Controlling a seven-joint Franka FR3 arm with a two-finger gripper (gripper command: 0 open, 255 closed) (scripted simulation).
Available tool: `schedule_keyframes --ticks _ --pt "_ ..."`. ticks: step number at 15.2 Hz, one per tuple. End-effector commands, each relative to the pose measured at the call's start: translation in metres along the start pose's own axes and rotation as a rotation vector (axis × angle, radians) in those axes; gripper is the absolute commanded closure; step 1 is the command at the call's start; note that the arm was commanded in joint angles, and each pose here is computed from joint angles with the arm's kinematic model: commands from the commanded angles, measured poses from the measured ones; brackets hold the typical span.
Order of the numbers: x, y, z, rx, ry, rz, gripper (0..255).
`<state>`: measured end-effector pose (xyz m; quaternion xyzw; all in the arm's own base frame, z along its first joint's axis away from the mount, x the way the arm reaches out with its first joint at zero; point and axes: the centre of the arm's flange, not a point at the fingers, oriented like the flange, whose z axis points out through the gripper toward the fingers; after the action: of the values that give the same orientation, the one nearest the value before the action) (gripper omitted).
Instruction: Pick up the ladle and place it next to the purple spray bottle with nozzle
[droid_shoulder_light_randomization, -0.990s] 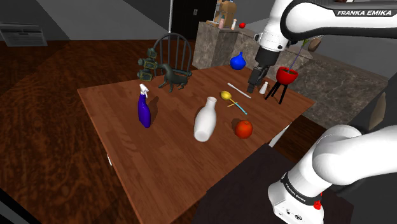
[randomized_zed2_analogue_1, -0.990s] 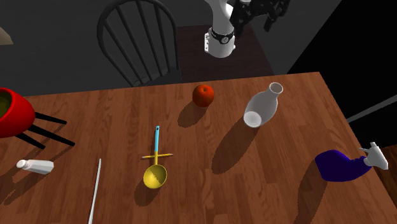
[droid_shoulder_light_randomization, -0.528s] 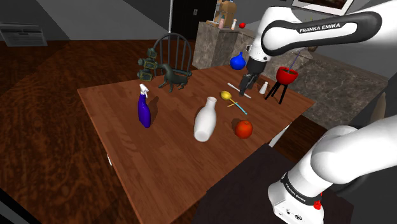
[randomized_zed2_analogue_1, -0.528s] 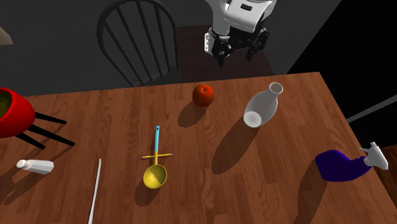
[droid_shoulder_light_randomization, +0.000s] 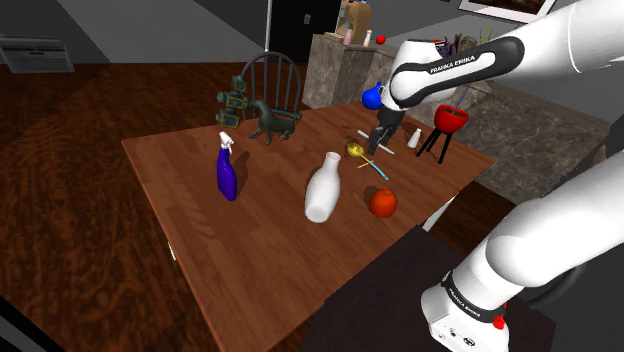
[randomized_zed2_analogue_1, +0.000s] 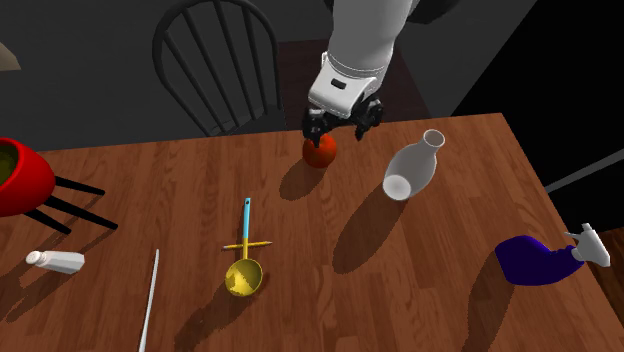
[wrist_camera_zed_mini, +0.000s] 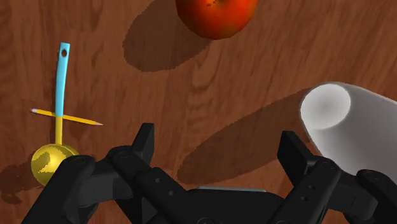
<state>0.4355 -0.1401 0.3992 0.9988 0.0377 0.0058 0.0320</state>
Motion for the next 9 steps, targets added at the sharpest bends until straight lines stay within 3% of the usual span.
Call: schedule_keyframes --ticks 1,9 --pt "0.01 0.014 0.017 -0.01 0.005 0.011 0" --pt "0.05 0.081 0.082 -0.045 0.022 0.057 0"
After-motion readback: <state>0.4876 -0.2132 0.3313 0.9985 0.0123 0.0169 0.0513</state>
